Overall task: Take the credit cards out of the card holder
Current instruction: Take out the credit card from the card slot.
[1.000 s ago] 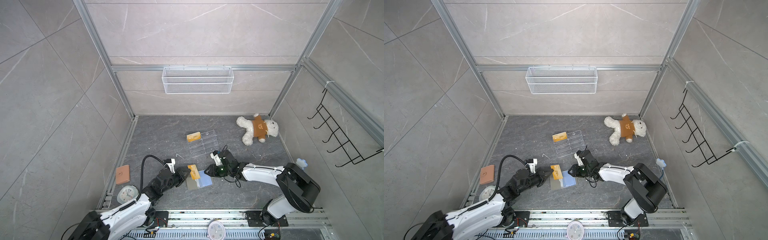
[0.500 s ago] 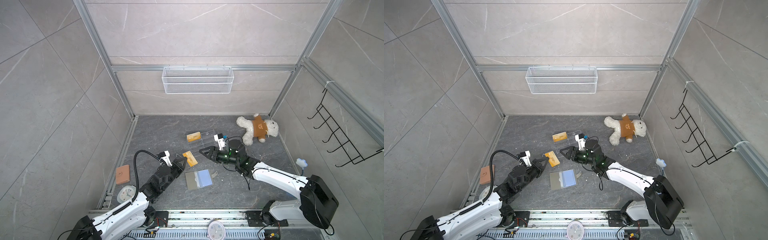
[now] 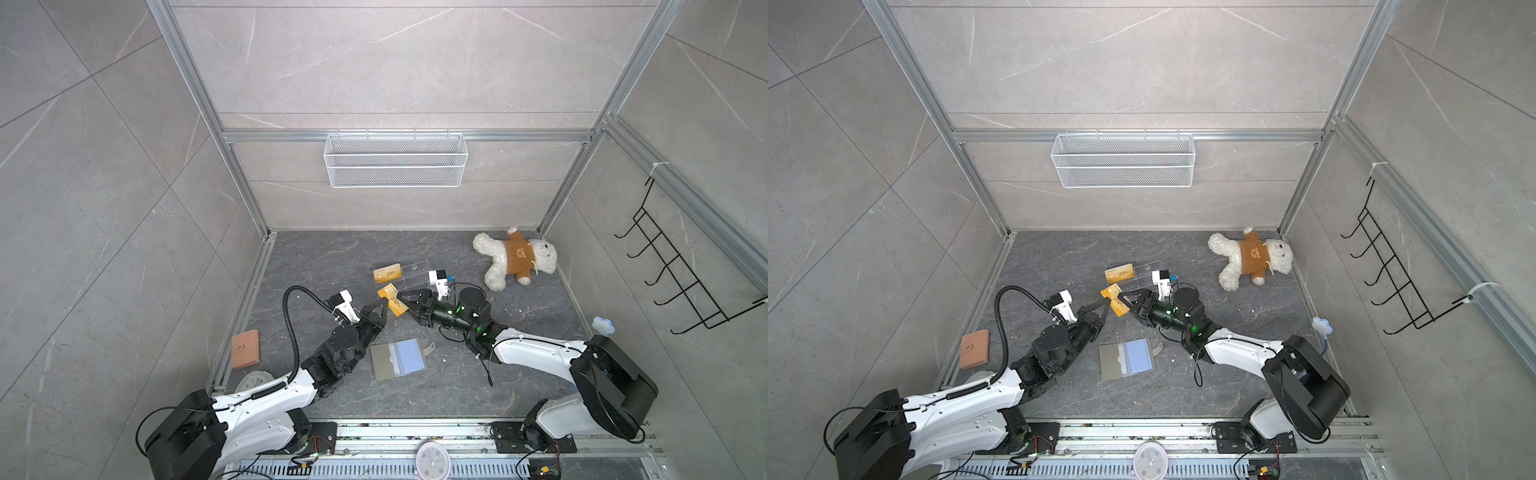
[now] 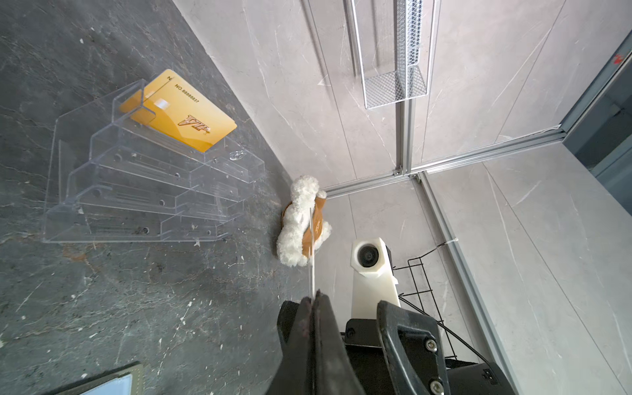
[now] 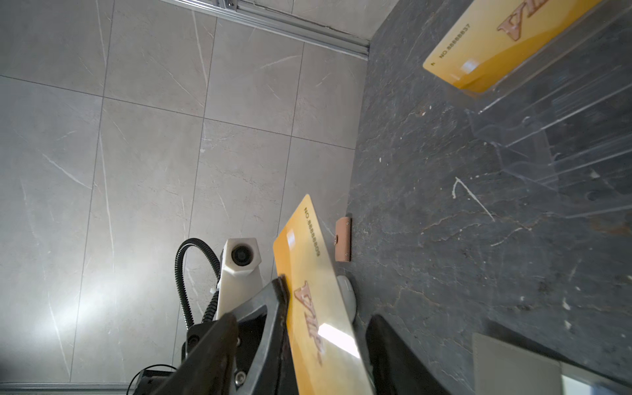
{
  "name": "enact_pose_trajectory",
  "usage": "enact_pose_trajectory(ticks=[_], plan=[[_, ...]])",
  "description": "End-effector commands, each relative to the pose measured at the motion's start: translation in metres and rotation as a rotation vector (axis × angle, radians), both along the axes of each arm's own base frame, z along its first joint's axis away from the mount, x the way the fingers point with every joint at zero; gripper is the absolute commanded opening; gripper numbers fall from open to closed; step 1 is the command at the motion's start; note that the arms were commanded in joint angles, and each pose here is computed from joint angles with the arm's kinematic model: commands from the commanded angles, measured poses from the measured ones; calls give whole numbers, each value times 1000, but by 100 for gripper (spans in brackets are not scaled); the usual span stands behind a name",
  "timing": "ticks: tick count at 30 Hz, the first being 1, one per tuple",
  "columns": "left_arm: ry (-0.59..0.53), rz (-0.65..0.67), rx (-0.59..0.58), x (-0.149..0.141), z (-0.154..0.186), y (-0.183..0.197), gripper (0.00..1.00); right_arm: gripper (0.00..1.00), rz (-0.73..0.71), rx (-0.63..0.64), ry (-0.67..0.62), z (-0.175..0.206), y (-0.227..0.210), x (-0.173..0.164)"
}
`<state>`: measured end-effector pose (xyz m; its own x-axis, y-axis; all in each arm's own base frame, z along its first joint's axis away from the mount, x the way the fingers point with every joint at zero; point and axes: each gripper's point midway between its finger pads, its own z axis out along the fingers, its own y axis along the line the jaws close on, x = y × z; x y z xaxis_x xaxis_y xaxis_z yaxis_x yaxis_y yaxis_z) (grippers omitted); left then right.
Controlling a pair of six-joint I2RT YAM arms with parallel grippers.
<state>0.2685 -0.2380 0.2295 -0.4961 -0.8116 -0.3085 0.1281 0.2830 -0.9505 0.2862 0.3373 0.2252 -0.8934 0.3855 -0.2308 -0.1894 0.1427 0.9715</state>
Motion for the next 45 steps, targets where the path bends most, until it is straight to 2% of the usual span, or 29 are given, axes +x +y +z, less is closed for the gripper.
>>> enact_pose_trajectory(ticks=[1,12,18,19,20,23,25,27,29,32,35,37,39,41,45], plan=[[-94,43,-56,5,36,1,0,57,8,52,-15,6,1,-1],[-115,52,-43,5,36,-3,0,28,17,73,-17,6,1,-3],[-122,45,-48,4,32,-6,0,4,36,104,-52,18,1,-6],[-121,45,-46,4,31,-6,3,1,37,105,-62,20,-2,-6],[-120,44,-41,3,29,-5,14,0,35,106,-71,21,-5,-5],[-128,46,-10,-4,23,5,60,0,35,65,-126,26,-20,-5],[-132,49,51,-8,21,16,73,0,79,-27,-178,26,-24,-9],[-119,20,175,-12,18,24,79,0,139,-226,-264,16,-28,-16],[-162,-47,299,-17,35,31,79,0,198,-495,-383,4,-43,-22],[-250,-187,503,-25,60,38,79,0,248,-817,-540,-12,-73,-20],[-281,-325,739,-28,71,44,79,0,410,-987,-718,-23,-85,-28],[-340,-481,864,-39,78,37,79,0,494,-1052,-820,-25,-91,-33],[-412,-696,941,-58,81,23,77,0,590,-1066,-949,-24,-91,-42],[-478,-890,967,-77,77,11,77,0,664,-1035,-1070,-19,-89,-53],[-615,-1105,945,-95,67,-5,73,0,687,-949,-1184,-4,-81,-65]])
